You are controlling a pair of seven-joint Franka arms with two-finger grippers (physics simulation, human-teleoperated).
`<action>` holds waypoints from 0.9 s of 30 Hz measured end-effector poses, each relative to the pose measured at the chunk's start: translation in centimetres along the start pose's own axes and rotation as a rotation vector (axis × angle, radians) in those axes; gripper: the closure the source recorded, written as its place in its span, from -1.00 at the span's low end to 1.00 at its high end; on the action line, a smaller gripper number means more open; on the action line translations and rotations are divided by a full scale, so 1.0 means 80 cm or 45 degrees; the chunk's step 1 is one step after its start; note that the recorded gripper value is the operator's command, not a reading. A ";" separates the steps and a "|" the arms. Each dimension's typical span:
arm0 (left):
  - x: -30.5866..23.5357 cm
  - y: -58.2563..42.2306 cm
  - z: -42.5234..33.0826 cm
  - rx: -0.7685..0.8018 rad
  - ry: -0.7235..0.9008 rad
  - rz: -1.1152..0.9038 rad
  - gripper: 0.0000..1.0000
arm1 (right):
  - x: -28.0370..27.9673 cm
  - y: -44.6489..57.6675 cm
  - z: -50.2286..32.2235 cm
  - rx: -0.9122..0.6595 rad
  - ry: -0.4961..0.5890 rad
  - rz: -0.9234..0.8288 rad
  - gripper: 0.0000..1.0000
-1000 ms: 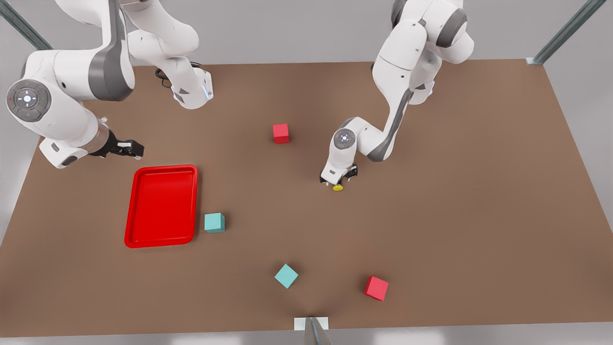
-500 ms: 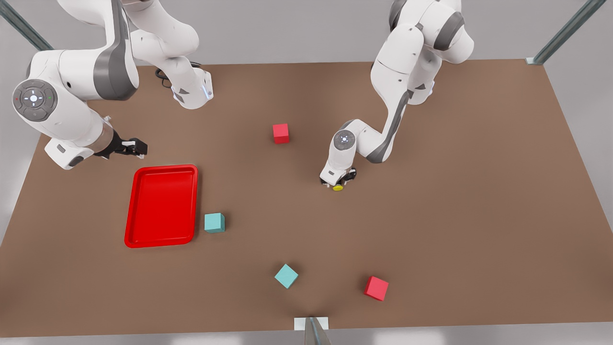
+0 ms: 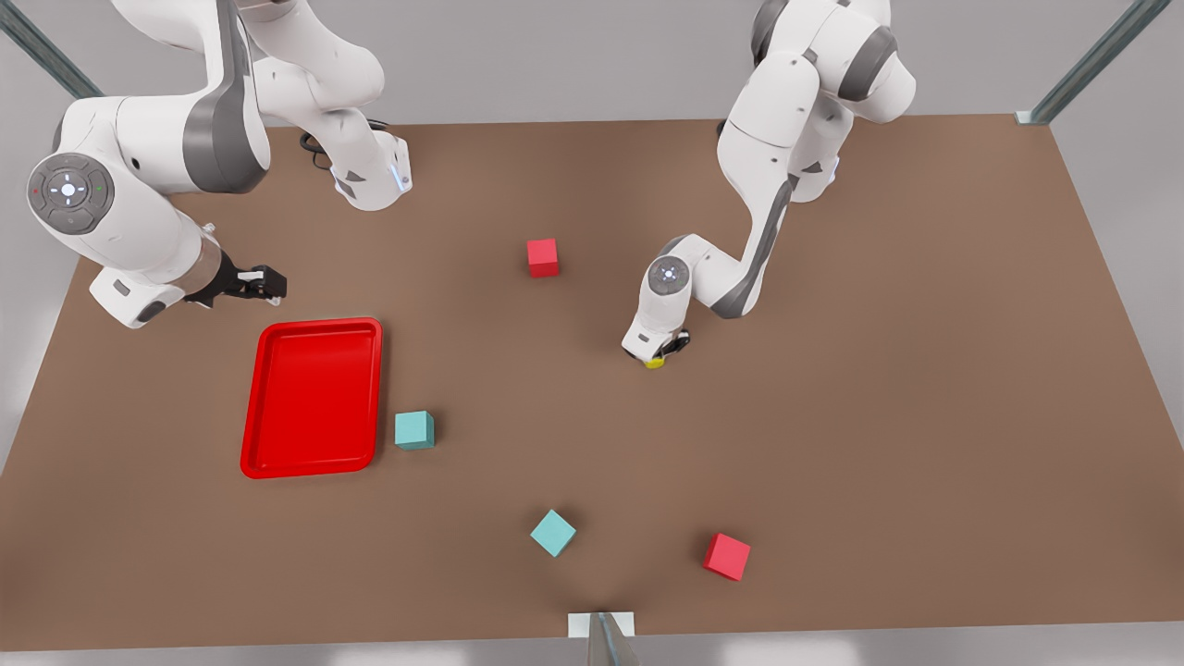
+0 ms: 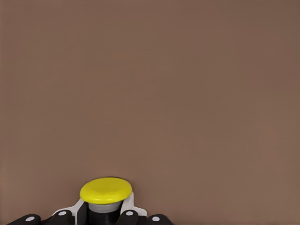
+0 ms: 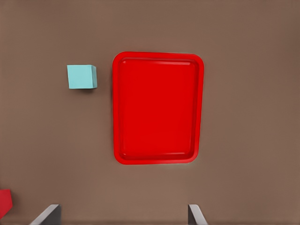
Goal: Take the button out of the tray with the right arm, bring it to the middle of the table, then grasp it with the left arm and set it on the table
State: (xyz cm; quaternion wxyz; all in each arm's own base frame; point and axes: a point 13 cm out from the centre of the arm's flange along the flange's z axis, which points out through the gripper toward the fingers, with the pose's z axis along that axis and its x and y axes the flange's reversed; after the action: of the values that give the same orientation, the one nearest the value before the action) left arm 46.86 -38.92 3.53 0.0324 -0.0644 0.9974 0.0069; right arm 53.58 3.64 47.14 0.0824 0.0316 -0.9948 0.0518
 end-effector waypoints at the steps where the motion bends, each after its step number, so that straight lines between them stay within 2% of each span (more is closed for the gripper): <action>1: 0.000 0.000 0.000 0.000 0.000 0.001 0.07 | 0.000 0.000 0.000 0.000 0.000 -0.001 -1.00; 11: -0.008 -0.007 -0.009 0.011 -0.013 0.004 0.13 | 0.001 -0.006 0.003 -0.004 0.008 0.002 -1.00; 19: -0.059 -0.006 -0.043 0.043 -0.089 -0.047 0.13 | -0.002 -0.018 0.003 -0.011 0.009 0.016 -1.00; 24: -0.117 0.015 -0.081 -0.062 -0.214 -0.061 0.13 | -0.006 0.026 0.001 0.003 0.004 -0.065 -1.00; 27: -0.137 0.021 -0.095 -0.203 -0.258 -0.056 0.13 | -0.006 0.032 0.000 0.006 0.003 -0.076 -1.00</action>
State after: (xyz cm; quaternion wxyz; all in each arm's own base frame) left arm 57.03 -36.01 11.84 0.1280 -0.0875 0.9836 0.0919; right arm 53.87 6.18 46.78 0.0852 0.0615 -0.9931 0.0516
